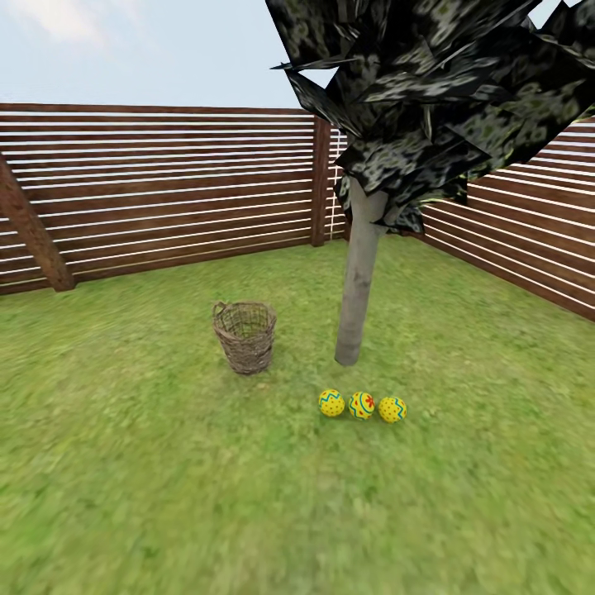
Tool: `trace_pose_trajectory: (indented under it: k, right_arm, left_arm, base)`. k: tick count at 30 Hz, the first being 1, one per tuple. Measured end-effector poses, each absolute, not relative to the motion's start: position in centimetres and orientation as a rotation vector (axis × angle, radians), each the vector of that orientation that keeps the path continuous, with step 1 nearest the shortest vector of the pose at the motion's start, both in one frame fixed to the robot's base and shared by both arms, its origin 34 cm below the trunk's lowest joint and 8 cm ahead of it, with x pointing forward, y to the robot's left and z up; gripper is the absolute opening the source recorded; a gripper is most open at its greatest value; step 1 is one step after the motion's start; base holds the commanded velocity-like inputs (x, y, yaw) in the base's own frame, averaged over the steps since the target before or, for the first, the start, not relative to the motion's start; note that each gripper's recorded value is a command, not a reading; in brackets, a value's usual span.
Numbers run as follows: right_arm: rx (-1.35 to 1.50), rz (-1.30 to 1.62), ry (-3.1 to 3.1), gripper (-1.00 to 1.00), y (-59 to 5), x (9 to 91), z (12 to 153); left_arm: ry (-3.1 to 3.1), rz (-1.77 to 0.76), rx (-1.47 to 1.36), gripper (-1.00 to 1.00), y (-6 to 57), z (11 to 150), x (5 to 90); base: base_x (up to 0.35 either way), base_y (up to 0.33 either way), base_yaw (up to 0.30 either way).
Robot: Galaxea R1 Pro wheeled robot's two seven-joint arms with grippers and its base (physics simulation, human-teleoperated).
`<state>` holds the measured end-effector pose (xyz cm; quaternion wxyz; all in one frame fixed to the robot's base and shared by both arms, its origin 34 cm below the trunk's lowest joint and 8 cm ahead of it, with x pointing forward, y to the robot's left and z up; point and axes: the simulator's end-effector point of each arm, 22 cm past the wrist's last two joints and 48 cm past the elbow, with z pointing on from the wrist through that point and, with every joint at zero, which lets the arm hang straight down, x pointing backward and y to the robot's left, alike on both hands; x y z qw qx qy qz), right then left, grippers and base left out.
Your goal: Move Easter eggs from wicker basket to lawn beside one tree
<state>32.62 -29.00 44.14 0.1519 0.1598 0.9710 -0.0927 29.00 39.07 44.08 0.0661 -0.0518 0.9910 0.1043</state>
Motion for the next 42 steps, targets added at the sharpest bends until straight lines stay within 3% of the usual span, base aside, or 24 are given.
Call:
trace_pose_trajectory:
  k: [17, 26, 42]
  right_arm:
    - [0.453, -0.223, 2.841, 1.0, -28.1, 31.6, 43.7]
    - [0.456, -0.267, 2.831, 1.0, -29.5, 31.6, 43.9]
    - [0.456, -0.273, 2.829, 1.0, -29.7, 31.6, 43.9]
  left_arm:
    - [3.021, 0.273, -0.156, 1.0, 36.8, 43.6, 27.8]
    - [3.033, 0.151, -0.165, 1.0, 30.5, 42.9, 27.8]
    - [3.033, 0.144, -0.165, 1.0, 30.1, 42.9, 27.8]
  base:
    - [0.0, 0.0, 0.0]
    - [0.0, 0.0, 0.0]
    - [0.0, 0.0, 0.0]
